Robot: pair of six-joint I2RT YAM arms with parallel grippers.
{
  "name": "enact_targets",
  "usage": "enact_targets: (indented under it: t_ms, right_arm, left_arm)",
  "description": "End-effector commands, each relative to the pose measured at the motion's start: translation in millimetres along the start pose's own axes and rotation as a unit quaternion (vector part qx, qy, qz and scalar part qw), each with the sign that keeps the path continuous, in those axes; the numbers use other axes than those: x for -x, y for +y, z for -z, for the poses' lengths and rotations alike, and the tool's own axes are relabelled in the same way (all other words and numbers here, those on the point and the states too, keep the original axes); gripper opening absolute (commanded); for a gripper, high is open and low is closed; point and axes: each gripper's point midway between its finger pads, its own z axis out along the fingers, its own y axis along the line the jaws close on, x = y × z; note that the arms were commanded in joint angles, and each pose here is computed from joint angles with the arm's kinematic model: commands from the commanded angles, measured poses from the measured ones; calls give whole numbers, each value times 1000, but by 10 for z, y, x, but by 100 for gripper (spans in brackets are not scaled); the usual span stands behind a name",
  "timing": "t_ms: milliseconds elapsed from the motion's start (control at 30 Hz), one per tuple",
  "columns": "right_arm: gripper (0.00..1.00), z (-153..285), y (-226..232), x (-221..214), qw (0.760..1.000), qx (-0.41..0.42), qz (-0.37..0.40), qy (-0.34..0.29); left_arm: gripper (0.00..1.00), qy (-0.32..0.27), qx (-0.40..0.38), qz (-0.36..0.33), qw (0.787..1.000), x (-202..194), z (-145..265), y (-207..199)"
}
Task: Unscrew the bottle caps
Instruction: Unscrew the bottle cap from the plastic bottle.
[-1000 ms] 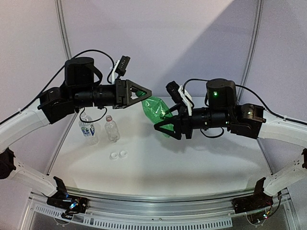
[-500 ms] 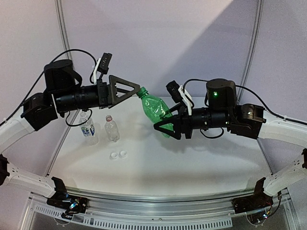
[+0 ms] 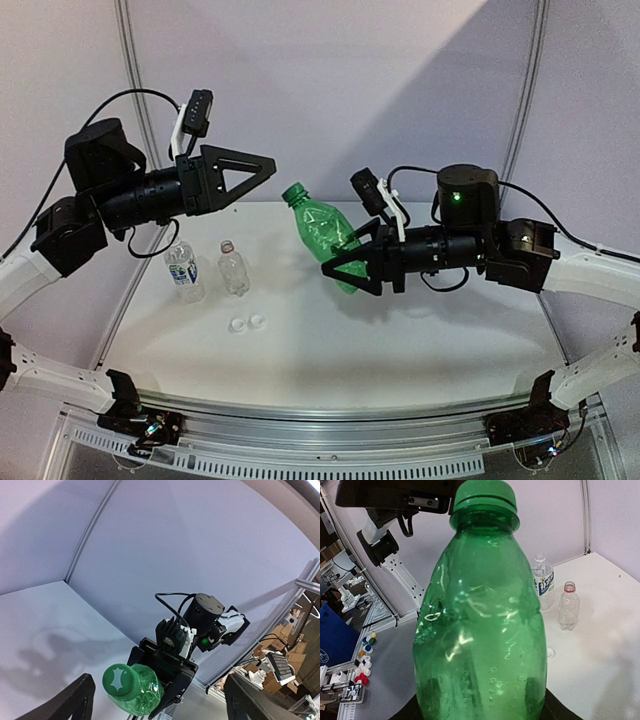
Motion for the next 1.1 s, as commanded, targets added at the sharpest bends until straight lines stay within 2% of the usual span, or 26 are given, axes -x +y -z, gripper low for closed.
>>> enact_targets:
  t_ms: [0, 133, 367, 667, 767, 900, 1067]
  right_arm:
    - [26, 111, 192, 108, 999, 33, 1, -22]
    - [25, 140, 231, 166, 999, 39, 2, -33]
    - [23, 150, 278, 180, 998, 45, 3, -35]
    - [22, 142, 288, 178, 998, 45, 5, -33]
    - [21, 138, 279, 159, 999, 43, 6, -30]
    - [20, 134, 258, 143, 999, 37, 8, -27]
    - [20, 125, -52, 128, 998, -54, 14, -24]
  left_arm:
    - [88, 16, -12, 0, 1000, -73, -119, 44]
    - [79, 21, -1, 13, 1000, -111, -184, 126]
    - [70, 19, -9, 20, 1000, -105, -253, 128]
    - [48, 40, -24, 31, 998, -196, -378, 147]
    - [36, 44, -30, 33, 998, -199, -405, 132]
    - [14, 46, -24, 37, 998, -192, -422, 148]
    - [7, 60, 53, 77, 994, -251, -475, 425]
